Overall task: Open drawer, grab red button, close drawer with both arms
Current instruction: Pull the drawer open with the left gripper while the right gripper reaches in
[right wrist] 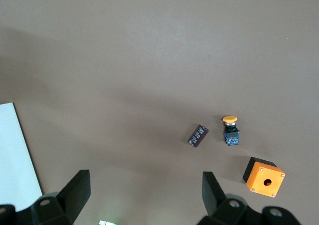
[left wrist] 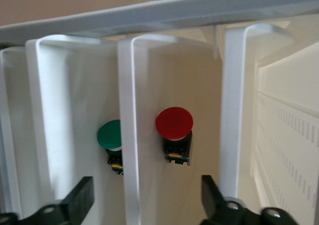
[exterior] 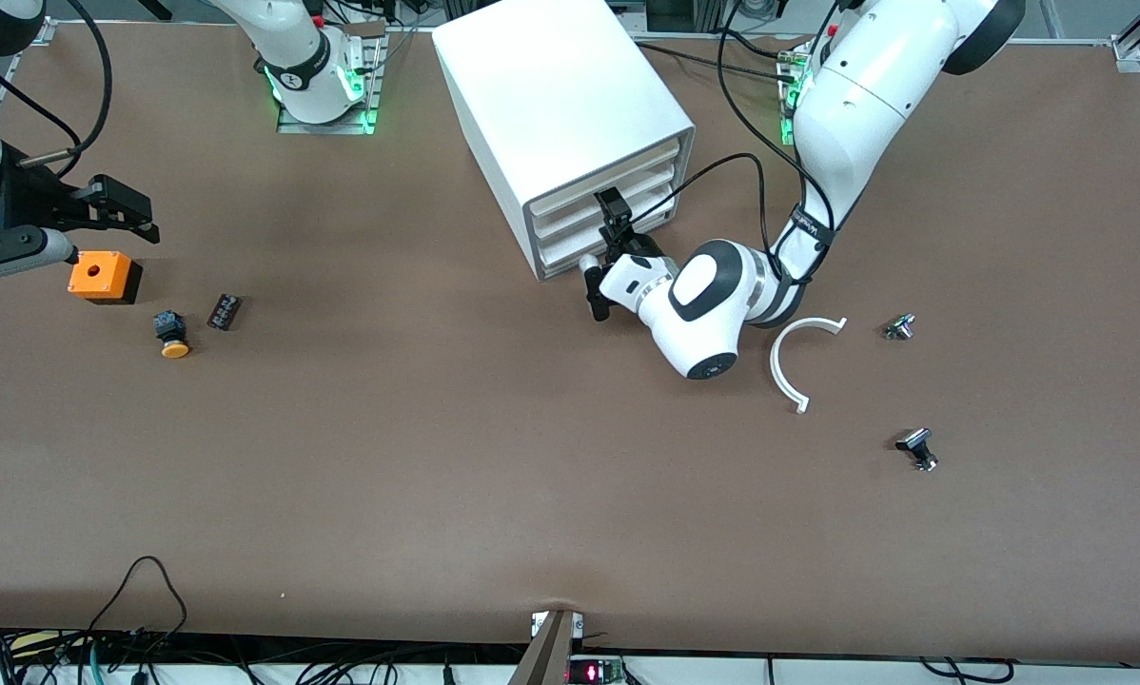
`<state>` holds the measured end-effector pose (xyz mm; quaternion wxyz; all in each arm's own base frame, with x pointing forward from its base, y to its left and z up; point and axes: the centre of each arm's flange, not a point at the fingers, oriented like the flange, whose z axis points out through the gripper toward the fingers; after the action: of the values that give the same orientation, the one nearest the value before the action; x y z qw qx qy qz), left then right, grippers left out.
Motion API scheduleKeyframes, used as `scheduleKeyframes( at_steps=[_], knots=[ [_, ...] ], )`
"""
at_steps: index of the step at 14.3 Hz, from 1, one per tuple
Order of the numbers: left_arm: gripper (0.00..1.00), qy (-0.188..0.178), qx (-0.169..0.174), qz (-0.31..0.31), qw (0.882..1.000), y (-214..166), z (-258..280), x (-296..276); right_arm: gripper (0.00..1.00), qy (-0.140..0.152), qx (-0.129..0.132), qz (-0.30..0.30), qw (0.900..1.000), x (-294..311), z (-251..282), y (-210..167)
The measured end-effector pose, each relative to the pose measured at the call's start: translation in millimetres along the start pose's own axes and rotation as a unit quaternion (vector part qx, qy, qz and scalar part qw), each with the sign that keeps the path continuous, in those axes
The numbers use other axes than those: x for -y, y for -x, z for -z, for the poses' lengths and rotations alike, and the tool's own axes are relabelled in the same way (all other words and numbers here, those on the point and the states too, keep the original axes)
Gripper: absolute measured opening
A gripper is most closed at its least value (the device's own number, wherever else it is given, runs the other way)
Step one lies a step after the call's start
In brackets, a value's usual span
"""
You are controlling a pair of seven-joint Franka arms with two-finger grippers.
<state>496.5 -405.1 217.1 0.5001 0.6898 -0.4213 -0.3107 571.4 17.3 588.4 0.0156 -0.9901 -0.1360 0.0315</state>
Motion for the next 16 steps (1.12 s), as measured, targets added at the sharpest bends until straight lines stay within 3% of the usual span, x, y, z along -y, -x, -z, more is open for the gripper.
scheduleKeyframes(
  at_steps=[1, 7, 8, 16],
  knots=[
    [0.75, 0.000, 0.001, -0.001, 1.000, 0, 0, -1, 1.00, 0.000, 0.001, 0.000, 1.000, 0, -1, -1],
    [0.18, -0.006, -0.003, 0.000, 1.000, -1, 1, 1, 1.00, 0.000, 0.003, 0.000, 1.000, -1, -5, -3],
    [0.14, -0.007, -0.005, 0.001, 1.000, -1, 1, 3, 1.00, 0.000, 0.003, 0.000, 1.000, -1, -5, -3],
    [0.14, -0.021, -0.013, 0.007, 1.000, 2, 9, 10, 1.00, 0.001, 0.007, -0.010, 1.000, -14, -27, -17]
  ],
)
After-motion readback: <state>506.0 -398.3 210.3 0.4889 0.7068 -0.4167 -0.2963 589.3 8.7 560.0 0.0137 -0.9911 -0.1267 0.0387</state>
